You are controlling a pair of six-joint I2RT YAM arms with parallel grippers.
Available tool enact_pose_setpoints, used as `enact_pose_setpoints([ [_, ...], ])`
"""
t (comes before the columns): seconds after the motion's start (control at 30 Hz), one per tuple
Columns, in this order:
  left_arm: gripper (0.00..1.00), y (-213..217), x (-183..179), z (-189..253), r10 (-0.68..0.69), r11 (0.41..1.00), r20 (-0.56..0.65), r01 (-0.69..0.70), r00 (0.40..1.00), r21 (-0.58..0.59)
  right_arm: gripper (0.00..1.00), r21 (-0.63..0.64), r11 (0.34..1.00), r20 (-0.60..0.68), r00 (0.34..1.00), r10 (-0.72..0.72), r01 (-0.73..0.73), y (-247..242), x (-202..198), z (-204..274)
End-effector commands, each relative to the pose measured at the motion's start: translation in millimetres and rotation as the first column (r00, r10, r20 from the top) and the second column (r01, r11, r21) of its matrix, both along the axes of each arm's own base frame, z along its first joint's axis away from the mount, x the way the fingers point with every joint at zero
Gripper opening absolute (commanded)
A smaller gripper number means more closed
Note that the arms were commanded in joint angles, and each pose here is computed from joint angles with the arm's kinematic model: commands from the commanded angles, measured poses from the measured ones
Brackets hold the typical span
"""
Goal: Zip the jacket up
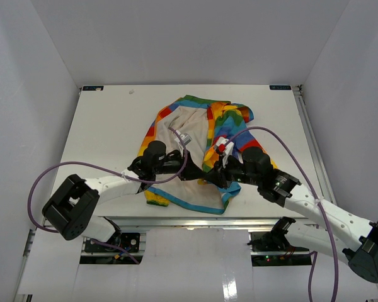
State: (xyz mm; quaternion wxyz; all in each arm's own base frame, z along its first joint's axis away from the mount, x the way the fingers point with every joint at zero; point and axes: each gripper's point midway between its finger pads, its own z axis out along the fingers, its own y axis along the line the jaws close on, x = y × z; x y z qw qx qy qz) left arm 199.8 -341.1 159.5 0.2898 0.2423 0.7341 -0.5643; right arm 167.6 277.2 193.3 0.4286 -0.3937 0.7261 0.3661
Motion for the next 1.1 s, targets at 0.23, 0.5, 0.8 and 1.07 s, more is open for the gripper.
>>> enact_pose_setpoints([
  [0.23, 0.0, -2.3, -8.5, 24.6, -0.078, 0.994, -0.016, 0.077, 0.997, -0.078, 0.24, -0.034, 0.997, 0.036, 0.997, -0.063, 0.064, 5.5, 22.1, -0.1],
  [0.5, 0.0, -1.7, -8.6, 24.4, -0.087, 0.992, -0.034, 0.084, 0.996, -0.089, 0.25, -0.019, 1.0, -0.006, 1.0, -0.006, 0.006, 8.5, 8.7, -5.5],
  [0.8, 0.0, -0.9, -9.7, 24.6, -0.092, 0.992, -0.039, 0.088, 0.995, -0.093, 0.26, 0.023, 0.997, 0.037, 0.997, -0.071, 0.07, -0.8, 13.2, 17.4],
  [1.07, 0.0, 0.9, -9.2, 28.3, -0.099, 0.989, -0.079, 0.089, 0.992, -0.116, 0.29, 0.036, 0.998, 0.02, 0.999, 0.045, -0.046, 2.6, -8.8, 25.8],
])
